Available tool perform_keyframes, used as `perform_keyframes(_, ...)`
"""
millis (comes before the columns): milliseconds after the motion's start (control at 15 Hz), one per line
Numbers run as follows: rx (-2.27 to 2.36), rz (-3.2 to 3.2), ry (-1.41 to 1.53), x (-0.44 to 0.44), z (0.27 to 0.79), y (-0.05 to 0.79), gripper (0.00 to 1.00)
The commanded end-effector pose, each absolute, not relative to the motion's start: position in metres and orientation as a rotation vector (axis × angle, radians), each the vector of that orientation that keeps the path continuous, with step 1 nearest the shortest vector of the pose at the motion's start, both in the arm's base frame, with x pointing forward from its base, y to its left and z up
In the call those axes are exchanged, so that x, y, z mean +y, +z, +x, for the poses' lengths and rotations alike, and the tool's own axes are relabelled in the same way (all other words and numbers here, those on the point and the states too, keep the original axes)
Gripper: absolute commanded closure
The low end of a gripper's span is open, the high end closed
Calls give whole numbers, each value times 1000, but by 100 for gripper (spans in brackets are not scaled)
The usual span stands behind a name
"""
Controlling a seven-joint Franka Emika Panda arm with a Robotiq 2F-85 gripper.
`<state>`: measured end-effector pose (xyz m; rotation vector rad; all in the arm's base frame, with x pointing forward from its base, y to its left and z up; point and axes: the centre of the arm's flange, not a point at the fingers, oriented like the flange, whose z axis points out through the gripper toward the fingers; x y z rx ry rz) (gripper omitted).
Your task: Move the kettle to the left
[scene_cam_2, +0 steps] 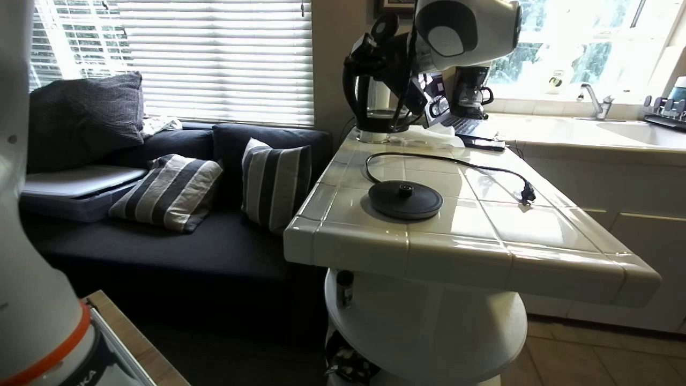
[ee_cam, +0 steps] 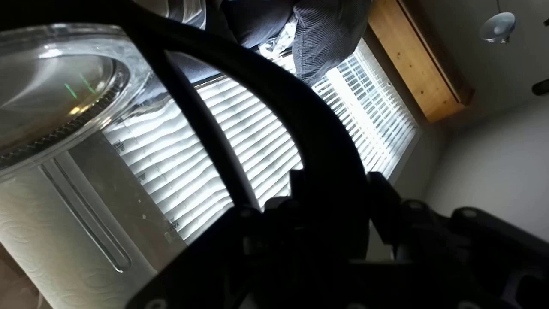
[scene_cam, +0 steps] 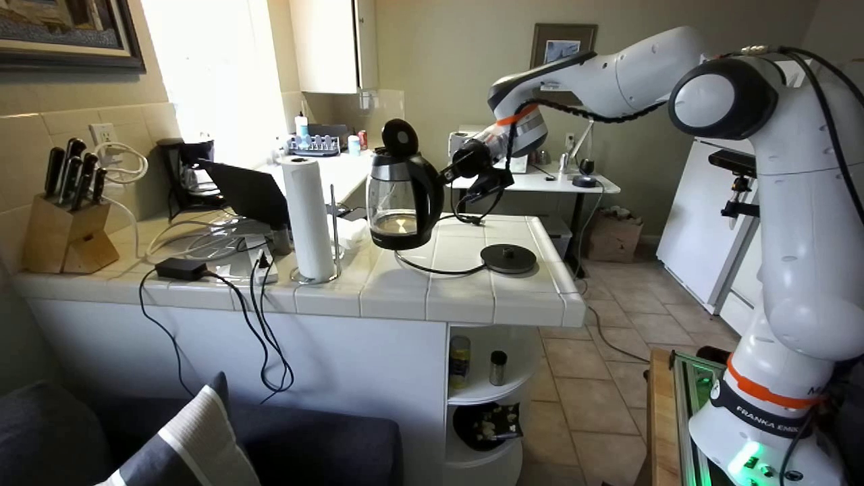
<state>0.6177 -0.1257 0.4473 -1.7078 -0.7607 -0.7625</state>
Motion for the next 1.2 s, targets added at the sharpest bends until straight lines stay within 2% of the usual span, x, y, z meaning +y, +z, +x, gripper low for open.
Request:
perform_keyframes(0, -756, -1655, -768, -135, 654, 451, 86)
perform_keyframes(600, -730, -1675, -726, -120, 706, 418, 86)
perform_keyframes(1133, -706, -1664, -718, -109, 725, 394, 86)
